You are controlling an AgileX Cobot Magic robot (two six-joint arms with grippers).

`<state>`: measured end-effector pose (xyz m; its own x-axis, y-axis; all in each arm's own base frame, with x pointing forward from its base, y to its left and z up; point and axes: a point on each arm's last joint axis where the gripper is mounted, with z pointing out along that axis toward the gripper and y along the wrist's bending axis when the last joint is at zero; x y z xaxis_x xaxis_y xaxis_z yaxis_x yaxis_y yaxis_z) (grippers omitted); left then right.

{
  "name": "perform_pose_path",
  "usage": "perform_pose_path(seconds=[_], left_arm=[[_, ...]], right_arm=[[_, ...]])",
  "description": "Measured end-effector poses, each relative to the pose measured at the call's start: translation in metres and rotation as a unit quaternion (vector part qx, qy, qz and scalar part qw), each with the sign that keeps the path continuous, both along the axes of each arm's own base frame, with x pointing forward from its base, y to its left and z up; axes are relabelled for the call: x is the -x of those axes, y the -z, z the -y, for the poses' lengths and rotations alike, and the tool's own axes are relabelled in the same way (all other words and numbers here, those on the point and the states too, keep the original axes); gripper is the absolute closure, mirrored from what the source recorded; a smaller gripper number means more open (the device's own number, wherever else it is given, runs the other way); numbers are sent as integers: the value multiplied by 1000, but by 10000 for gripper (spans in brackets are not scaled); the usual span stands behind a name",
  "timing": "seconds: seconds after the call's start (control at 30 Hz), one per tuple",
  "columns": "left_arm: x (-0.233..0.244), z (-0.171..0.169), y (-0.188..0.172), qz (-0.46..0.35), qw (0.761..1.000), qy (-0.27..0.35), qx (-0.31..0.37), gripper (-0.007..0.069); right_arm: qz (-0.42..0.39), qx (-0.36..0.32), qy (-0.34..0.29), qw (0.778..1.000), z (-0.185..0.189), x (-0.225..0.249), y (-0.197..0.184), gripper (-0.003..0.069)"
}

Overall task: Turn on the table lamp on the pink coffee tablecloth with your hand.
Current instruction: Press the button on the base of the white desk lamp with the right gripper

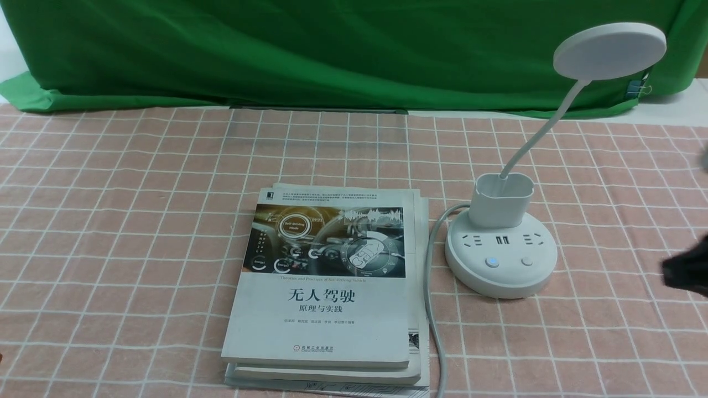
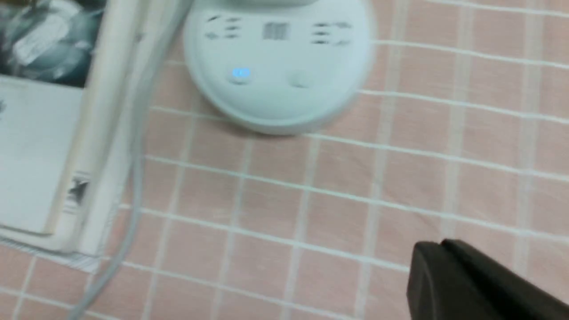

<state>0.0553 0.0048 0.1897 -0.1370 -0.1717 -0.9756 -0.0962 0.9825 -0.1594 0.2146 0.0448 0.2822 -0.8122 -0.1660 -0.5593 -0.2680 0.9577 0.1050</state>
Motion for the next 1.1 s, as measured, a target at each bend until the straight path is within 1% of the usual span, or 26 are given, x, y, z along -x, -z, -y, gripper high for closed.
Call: perform_pose_path(seconds=[0.17,0.27,0.37,0.5,0.7,0.87,1.1], left_arm=[[0,0,0,0,1000,0,0,606],[0,0,0,0,1000,0,0,606],[0,0,0,0,1000,0,0,606],[0,0,0,0,1000,0,0,606],[0,0,0,0,1000,0,0,606],[0,0,0,0,1000,0,0,606],[0,0,0,0,1000,0,0,606]], right_arm=[[-23,2,-68,997,-44,-28,15,627],[-36,6,-88,995,-64,-46,27,627],[-46,12,-89,995,-75,-66,43,627],[-54,20,-79,995,-75,-88,59,627],[-72,30,-61,995,-67,-109,79,627],[-82,37,-60,994,-66,-112,88,627],[-78,43,-57,994,-63,-114,90,627]])
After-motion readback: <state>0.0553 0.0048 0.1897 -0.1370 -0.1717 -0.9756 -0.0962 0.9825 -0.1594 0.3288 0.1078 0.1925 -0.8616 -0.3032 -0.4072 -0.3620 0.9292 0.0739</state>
